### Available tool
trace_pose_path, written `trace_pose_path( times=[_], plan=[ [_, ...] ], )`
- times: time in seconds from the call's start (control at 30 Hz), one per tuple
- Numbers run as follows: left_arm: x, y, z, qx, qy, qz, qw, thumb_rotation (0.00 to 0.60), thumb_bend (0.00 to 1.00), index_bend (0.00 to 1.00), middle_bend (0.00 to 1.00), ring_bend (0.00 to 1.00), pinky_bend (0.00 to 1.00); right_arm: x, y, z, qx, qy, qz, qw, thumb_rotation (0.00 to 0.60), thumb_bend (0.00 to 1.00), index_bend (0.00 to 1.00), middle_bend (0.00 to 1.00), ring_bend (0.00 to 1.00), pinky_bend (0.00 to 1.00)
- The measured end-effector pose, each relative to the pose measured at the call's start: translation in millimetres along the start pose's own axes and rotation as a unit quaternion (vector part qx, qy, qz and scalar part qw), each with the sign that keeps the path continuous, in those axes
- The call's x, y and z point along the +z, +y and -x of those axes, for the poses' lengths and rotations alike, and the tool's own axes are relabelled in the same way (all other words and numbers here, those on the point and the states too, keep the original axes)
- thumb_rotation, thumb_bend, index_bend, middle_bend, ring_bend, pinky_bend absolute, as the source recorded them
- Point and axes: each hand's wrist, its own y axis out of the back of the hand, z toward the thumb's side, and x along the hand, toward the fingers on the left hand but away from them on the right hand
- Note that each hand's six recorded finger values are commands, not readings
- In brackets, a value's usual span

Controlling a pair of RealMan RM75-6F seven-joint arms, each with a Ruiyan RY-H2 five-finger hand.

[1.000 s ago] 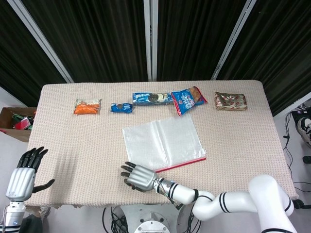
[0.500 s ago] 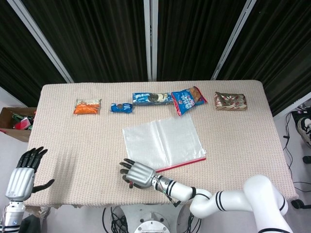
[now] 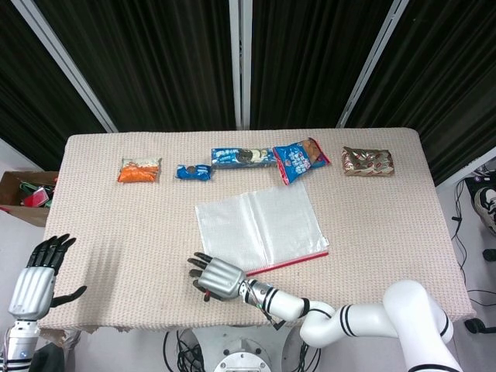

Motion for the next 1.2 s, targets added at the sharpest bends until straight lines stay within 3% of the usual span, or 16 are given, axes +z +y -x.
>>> trace_pose_path(
  times=[0.33,0.7,1.0,1.2],
  plan=[
    [0,-1,0,-0.002,0.0,0.001,1.0,0.6,0.0,0.11,0.07,0.04,0.1,1,2,0,-0.006,0.0,0.0,1.0,0.6,0.48,0.57,0.21,0.0,0.0],
    [5,-3,-7,-0.014,-0.014,0.005,0.9998,0.6,0.0,0.11,0.07,0.04,0.1,2,13,-5,-0.044,0.001,-0.011,0.999,0.6,0.54,0.82,0.26,0.0,0.0],
    [24,-13,-33,-0.048,-0.06,0.079,0.9939,0.6,0.0,0.12,0.07,0.04,0.1,1,43,-20,-0.119,0.006,-0.033,0.9923,0.6,0.55,0.95,0.29,0.0,0.0],
    [51,-22,-63,-0.072,-0.113,0.162,0.9777,0.6,0.05,0.18,0.07,0.04,0.1,-5,69,-30,-0.175,0.011,-0.033,0.984,0.6,0.55,0.98,0.27,0.0,0.0]
  ],
)
